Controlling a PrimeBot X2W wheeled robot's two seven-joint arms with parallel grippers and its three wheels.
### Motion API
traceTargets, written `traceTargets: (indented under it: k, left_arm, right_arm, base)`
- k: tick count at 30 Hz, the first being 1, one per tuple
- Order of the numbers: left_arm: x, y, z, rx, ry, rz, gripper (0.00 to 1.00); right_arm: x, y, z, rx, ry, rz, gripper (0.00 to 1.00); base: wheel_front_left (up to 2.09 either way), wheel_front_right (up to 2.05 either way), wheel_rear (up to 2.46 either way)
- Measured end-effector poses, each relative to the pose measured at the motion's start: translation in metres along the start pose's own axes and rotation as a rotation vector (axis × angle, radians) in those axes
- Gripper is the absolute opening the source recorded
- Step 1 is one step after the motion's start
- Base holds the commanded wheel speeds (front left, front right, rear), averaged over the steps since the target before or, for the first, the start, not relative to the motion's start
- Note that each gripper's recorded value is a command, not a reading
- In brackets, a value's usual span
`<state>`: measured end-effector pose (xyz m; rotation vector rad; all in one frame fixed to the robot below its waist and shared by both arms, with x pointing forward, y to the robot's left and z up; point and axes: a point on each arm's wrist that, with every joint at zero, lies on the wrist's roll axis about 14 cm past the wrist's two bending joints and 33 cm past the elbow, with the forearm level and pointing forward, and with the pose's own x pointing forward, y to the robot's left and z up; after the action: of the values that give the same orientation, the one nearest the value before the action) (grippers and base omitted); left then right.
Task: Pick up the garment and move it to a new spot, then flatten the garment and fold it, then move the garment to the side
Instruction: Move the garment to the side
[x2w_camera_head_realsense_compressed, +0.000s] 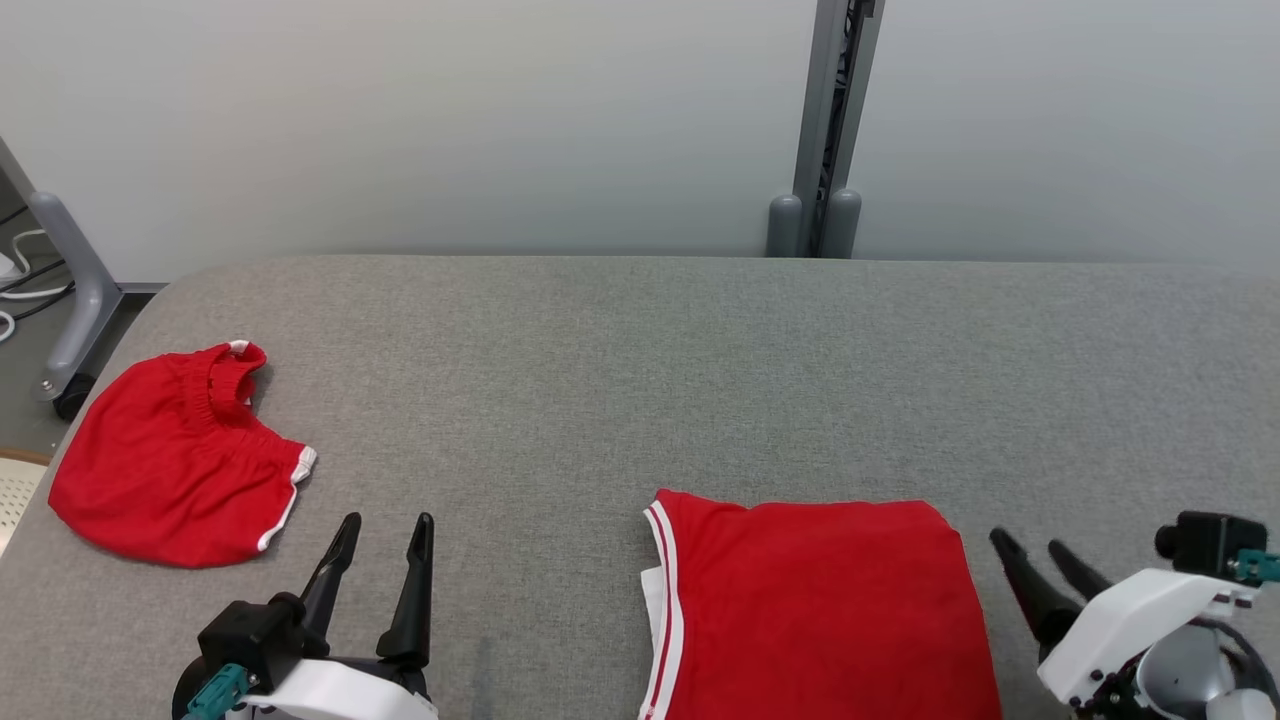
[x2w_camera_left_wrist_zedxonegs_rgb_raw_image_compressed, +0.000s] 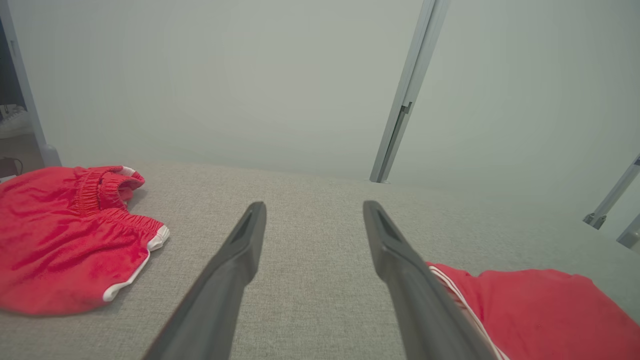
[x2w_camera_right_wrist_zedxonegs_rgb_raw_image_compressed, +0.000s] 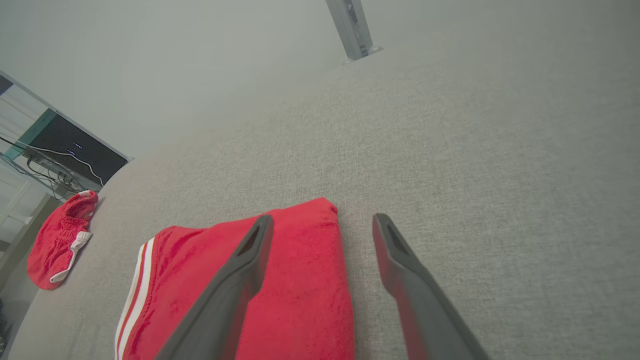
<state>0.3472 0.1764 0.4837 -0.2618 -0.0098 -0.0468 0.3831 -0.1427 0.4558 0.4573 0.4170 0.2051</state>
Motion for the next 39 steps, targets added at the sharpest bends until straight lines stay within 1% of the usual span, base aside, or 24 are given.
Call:
traceTargets:
  k: [4, 14, 20, 21, 22, 24, 27, 31, 37, 39]
  left_arm:
    - [-0.002, 0.001, 0.000, -0.003, -0.002, 0.006, 1.00]
    - [-0.004, 0.003, -0.002, -0.005, 0.006, 0.013, 1.00]
    - [-0.007, 0.007, -0.004, -0.005, 0.011, 0.028, 1.00]
    - [-0.008, 0.009, -0.004, -0.005, 0.011, 0.032, 1.00]
    - [-0.009, 0.009, -0.004, -0.005, 0.010, 0.034, 1.00]
    - [-0.010, 0.011, -0.004, -0.005, 0.010, 0.039, 1.00]
    - [-0.010, 0.012, -0.004, -0.005, 0.010, 0.042, 1.00]
    - [-0.010, 0.012, -0.004, -0.005, 0.012, 0.042, 1.00]
    - [-0.007, 0.009, -0.005, -0.001, 0.017, 0.029, 1.00]
    - [-0.004, 0.005, -0.008, 0.001, 0.026, 0.015, 1.00]
  right_arm:
    - [0.002, -0.005, -0.026, 0.020, 0.113, -0.017, 1.00]
    - [0.015, -0.006, -0.068, 0.081, 0.331, -0.042, 1.00]
    - [0.019, -0.007, -0.083, 0.111, 0.406, -0.056, 1.00]
    - [0.020, -0.004, -0.086, 0.125, 0.419, -0.049, 0.78]
    - [0.021, -0.001, -0.087, 0.137, 0.427, -0.042, 0.42]
    - [0.022, 0.002, -0.090, 0.153, 0.440, -0.035, 0.00]
    - [0.022, 0.006, -0.095, 0.159, 0.453, -0.025, 0.00]
    - [0.026, 0.008, -0.087, 0.141, 0.405, -0.014, 0.00]
    - [0.040, 0.019, -0.043, 0.037, 0.249, 0.040, 0.00]
    - [0.044, 0.020, -0.026, -0.032, 0.206, 0.055, 0.00]
  base:
    - [0.00, 0.00, 0.00]
    - [0.00, 0.00, 0.00]
    - [0.00, 0.00, 0.00]
    - [0.00, 0.00, 0.00]
    - [0.00, 0.00, 0.00]
    - [0.00, 0.00, 0.00]
    - [0.00, 0.00, 0.00]
    - [0.00, 0.00, 0.00]
    - [0.00, 0.00, 0.00]
    - [0.00, 0.00, 0.00]
